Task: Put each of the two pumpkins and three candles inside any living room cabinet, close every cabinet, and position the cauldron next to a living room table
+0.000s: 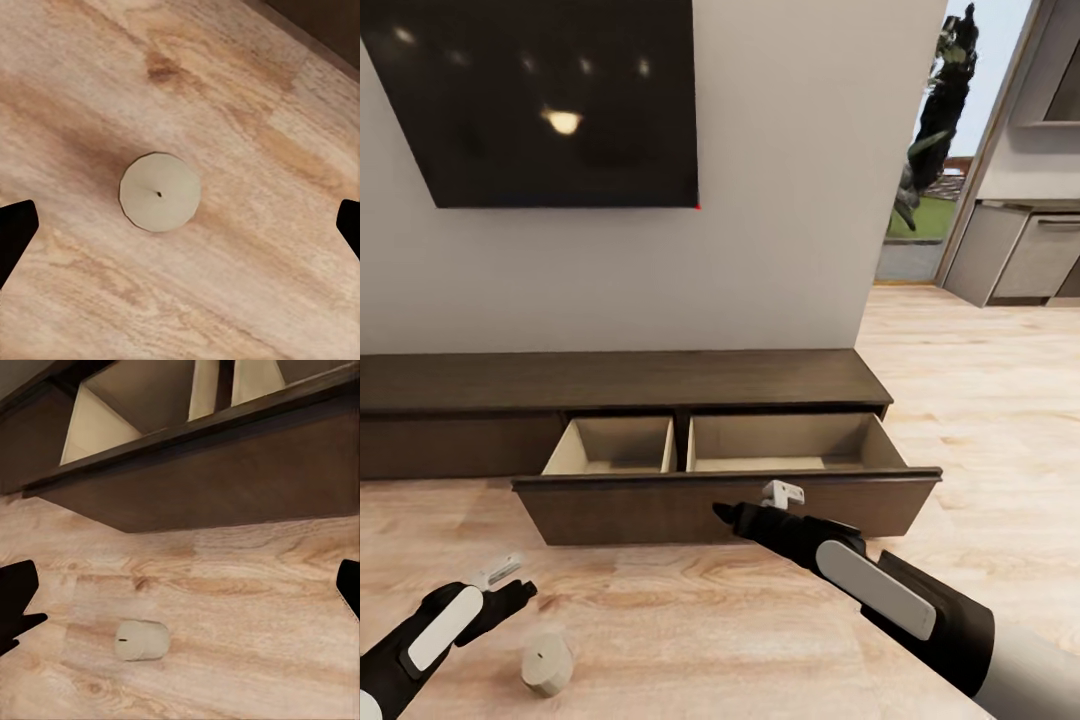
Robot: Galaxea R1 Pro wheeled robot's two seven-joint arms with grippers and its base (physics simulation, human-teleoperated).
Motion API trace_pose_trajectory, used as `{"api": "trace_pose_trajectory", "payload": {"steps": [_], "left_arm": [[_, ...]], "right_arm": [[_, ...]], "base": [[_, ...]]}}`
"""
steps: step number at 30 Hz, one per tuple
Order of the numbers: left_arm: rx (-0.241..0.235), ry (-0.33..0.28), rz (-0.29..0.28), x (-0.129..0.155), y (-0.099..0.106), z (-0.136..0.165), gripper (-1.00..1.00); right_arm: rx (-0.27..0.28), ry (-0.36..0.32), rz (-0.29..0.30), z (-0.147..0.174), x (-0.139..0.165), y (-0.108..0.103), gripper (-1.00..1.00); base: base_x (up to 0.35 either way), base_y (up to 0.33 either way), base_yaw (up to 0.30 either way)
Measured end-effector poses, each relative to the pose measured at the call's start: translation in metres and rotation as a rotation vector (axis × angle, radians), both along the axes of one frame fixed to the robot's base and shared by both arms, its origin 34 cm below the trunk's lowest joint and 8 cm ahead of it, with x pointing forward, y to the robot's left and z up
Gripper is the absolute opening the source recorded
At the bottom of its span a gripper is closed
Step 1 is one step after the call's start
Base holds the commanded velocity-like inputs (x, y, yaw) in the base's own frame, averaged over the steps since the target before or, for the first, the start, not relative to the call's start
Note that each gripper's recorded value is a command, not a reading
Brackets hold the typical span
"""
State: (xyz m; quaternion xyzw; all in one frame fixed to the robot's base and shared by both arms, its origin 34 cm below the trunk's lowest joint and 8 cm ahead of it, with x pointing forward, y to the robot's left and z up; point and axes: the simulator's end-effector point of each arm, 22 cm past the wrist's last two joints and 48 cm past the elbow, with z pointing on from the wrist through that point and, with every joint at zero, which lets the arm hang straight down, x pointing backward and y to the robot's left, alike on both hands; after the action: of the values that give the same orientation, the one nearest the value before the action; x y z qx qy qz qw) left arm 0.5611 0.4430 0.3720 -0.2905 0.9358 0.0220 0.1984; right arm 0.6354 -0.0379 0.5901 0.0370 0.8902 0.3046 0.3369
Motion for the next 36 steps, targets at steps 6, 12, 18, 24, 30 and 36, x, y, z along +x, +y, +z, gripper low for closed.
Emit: {"api": "trace_pose_trajectory", "payload": {"steps": [6, 12, 18, 24, 30, 36], "left_arm": [[0.008, 0.000, -0.001, -0.003, 0.005, -0.012, 1.00], [0.005, -0.001, 0.001, -0.006, 0.003, -0.023, 1.00], [-0.005, -0.023, -0.012, 0.003, -0.005, -0.017, 1.00], [-0.006, -0.024, -0.013, 0.004, -0.004, -0.016, 1.00], [-0.006, -0.024, -0.013, 0.004, -0.004, -0.016, 1.00], [-0.006, -0.024, -0.012, 0.004, -0.003, -0.015, 1.00]], "right_arm": [[0.038, -0.020, 0.026, -0.004, -0.003, 0.001, 1.00], [0.041, -0.020, 0.028, -0.015, -0.006, 0.002, 1.00], [0.041, -0.017, 0.026, -0.016, -0.006, 0.001, 1.00], [0.047, -0.005, 0.021, -0.017, -0.007, 0.000, 1.00], [0.048, -0.003, 0.021, -0.018, -0.007, 0.001, 1.00], [0.049, -0.003, 0.021, -0.018, -0.007, 0.001, 1.00]], "base": [[0.000, 0.000, 0.000], [0.000, 0.000, 0.000], [0.000, 0.000, 0.000], [0.157, 0.000, 0.000], [0.061, 0.105, 0.000], [0.040, 0.155, 0.000]]}}
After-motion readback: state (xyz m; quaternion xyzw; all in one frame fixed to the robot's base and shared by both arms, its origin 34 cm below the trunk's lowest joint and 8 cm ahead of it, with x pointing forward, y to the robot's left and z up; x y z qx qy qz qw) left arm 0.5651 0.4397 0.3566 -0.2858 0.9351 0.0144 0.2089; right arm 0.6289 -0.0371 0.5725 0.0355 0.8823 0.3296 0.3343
